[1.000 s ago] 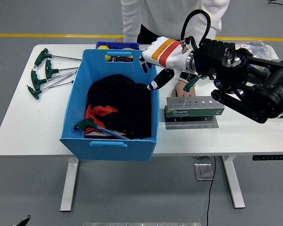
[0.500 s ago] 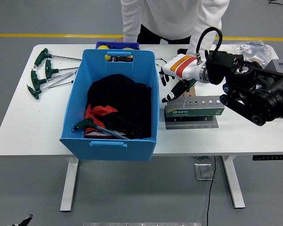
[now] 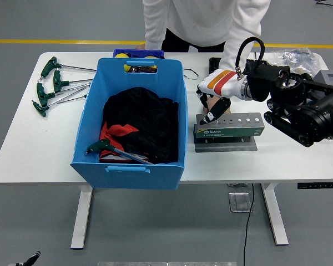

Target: Lift tool from toolbox,place it in box,lift tool from toolbox,place it in box

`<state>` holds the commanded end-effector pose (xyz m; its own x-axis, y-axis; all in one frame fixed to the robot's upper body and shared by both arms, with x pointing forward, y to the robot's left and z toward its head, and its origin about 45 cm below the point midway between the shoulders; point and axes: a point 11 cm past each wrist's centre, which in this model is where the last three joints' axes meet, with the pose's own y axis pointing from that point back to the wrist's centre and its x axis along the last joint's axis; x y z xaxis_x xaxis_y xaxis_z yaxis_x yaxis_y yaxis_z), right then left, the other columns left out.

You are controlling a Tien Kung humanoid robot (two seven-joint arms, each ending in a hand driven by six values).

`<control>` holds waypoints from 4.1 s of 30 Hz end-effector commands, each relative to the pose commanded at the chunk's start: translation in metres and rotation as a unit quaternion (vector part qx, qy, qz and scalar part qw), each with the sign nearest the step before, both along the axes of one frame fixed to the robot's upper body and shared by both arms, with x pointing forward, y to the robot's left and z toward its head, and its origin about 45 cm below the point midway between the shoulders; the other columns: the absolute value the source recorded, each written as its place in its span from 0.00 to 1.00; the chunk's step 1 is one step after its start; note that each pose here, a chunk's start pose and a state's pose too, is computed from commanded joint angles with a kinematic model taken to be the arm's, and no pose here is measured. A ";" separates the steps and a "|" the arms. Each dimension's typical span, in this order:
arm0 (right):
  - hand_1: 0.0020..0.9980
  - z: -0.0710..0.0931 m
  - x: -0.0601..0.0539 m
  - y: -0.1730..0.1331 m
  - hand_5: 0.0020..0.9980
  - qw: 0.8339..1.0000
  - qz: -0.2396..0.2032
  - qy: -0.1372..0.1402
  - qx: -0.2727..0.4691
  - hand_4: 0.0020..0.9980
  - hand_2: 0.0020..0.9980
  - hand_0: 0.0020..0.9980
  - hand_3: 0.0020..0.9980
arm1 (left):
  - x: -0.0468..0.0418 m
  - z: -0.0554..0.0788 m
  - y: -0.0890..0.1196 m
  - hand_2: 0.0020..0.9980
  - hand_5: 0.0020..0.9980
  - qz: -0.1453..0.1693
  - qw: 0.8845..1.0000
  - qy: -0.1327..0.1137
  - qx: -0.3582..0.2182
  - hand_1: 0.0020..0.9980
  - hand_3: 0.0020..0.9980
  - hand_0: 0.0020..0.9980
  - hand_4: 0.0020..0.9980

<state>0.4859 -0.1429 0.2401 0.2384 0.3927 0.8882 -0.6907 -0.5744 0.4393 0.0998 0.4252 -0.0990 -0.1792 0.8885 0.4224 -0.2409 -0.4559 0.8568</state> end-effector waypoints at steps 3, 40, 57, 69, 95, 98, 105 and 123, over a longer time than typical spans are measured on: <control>0.47 0.000 0.003 -0.005 0.66 1.000 -0.006 0.000 -0.007 1.00 0.52 0.59 0.40 | 0.0015 0.000 -0.001 0.81 0.66 0.000 1.000 -0.001 0.000 0.85 0.72 0.81 0.74; 0.36 -0.020 0.001 -0.026 0.67 0.998 -0.011 0.020 -0.063 1.00 0.39 0.59 0.37 | 0.0069 0.001 -0.001 0.81 0.66 -0.002 1.000 -0.007 -0.001 0.85 0.72 0.81 0.74; 0.14 -0.023 0.000 -0.025 0.69 0.998 -0.011 0.017 -0.055 0.99 0.19 0.39 0.21 | 0.0078 0.001 -0.001 0.81 0.66 -0.003 1.000 -0.008 -0.001 0.84 0.72 0.81 0.75; 0.09 -0.019 -0.005 -0.013 0.70 1.000 0.017 0.003 -0.002 0.94 0.15 0.24 0.15 | 0.0071 0.002 0.000 0.81 0.67 -0.002 1.000 -0.005 0.001 0.85 0.72 0.81 0.75; 0.00 0.036 0.001 -0.008 0.71 0.998 0.030 -0.043 0.047 0.82 0.00 0.00 0.01 | 0.0042 0.003 0.006 0.80 0.67 0.001 1.000 -0.001 0.008 0.84 0.72 0.81 0.74; 0.00 0.052 0.001 -0.006 0.71 0.997 0.029 -0.049 0.045 0.82 0.00 0.00 0.01 | 0.0037 0.003 0.007 0.80 0.67 0.003 1.000 -0.001 0.009 0.84 0.72 0.81 0.74; 0.00 0.090 -0.009 0.013 0.71 0.995 0.044 -0.072 0.055 0.81 0.00 0.00 0.01 | 0.0023 0.004 0.009 0.80 0.67 0.002 1.000 0.003 0.011 0.84 0.72 0.81 0.74; 0.00 0.133 -0.023 0.071 0.68 0.966 0.043 -0.118 0.224 0.77 0.00 0.00 0.02 | 0.0058 0.004 0.008 0.80 0.67 -0.008 1.000 0.009 0.011 0.84 0.72 0.81 0.74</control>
